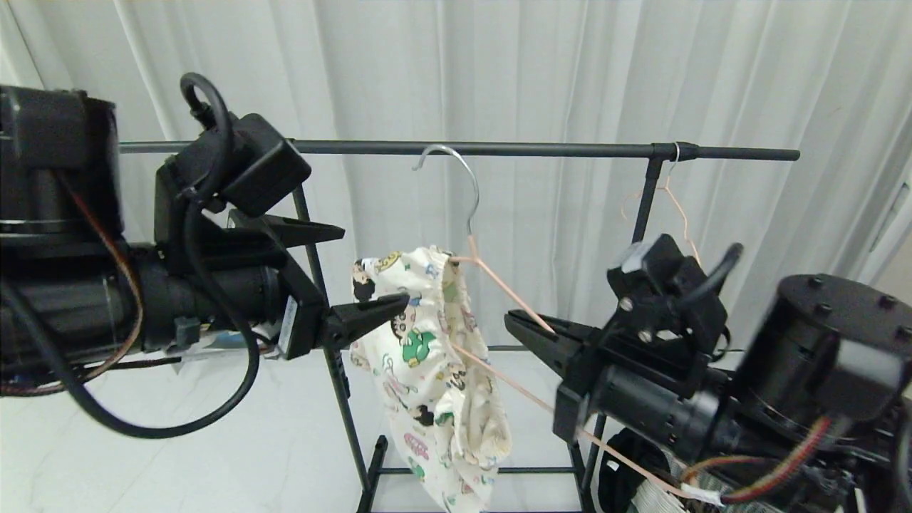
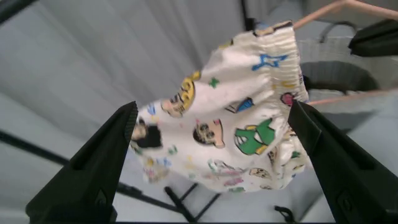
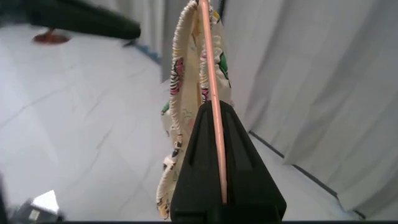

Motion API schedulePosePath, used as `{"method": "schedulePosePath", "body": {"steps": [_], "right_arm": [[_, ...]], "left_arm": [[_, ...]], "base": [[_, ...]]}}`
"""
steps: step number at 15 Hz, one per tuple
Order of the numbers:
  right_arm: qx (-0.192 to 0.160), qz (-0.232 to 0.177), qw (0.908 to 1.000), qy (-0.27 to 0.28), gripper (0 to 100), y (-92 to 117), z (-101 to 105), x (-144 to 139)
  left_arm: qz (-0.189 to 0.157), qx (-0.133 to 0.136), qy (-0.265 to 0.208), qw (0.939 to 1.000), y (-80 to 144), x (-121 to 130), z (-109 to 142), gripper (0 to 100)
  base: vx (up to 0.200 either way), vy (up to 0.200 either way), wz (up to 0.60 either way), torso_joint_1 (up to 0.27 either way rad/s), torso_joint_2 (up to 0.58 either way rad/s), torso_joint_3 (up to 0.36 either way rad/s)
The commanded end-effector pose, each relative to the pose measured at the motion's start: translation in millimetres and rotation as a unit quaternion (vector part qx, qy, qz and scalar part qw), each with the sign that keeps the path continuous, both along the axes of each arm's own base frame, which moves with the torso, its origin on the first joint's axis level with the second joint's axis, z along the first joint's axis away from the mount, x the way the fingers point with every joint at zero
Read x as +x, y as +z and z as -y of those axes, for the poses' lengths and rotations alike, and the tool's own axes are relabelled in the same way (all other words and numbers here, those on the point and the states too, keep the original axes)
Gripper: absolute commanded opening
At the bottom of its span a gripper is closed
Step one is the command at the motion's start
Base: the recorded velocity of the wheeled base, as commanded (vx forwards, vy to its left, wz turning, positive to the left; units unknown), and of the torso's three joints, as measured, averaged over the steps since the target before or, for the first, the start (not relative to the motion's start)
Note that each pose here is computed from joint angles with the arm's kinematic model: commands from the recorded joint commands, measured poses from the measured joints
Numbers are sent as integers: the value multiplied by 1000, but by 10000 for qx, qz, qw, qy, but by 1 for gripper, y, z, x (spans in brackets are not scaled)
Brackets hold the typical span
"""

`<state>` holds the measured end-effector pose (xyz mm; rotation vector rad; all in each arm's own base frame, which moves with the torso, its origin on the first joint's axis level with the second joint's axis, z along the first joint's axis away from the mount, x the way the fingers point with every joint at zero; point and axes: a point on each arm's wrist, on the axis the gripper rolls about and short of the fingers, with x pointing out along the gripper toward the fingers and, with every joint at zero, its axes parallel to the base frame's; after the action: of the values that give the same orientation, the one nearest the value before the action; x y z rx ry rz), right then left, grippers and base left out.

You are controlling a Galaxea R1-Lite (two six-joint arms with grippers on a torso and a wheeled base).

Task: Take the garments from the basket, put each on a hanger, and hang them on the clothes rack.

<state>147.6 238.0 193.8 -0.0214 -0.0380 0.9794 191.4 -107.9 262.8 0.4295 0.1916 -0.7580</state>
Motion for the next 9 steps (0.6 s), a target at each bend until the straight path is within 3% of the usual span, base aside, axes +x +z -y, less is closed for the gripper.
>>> {"method": "schedulePosePath", "body": {"steps": [1,5,7,9], "right_arm": [[-14,141,9996,251,0,3,29,-17],[-313,287,9969,663,0,-8,45,-35],[-364,356,9956,793,0,-10,49,-44],[-386,372,9935,1007,0,-11,48,-54]], "left_arm": [[44,-69,-219,9997,-3,-23,-8,100],[-210,139,-1184,9926,-28,-58,9,100],[-361,254,-1391,9893,-36,-59,18,100],[-282,206,-1400,9895,-39,-50,27,100]], "base": [[0,0,0,0,0,0],[0,0,0,0,0,0],[0,0,0,0,0,0],[0,0,0,0,0,0]]}}
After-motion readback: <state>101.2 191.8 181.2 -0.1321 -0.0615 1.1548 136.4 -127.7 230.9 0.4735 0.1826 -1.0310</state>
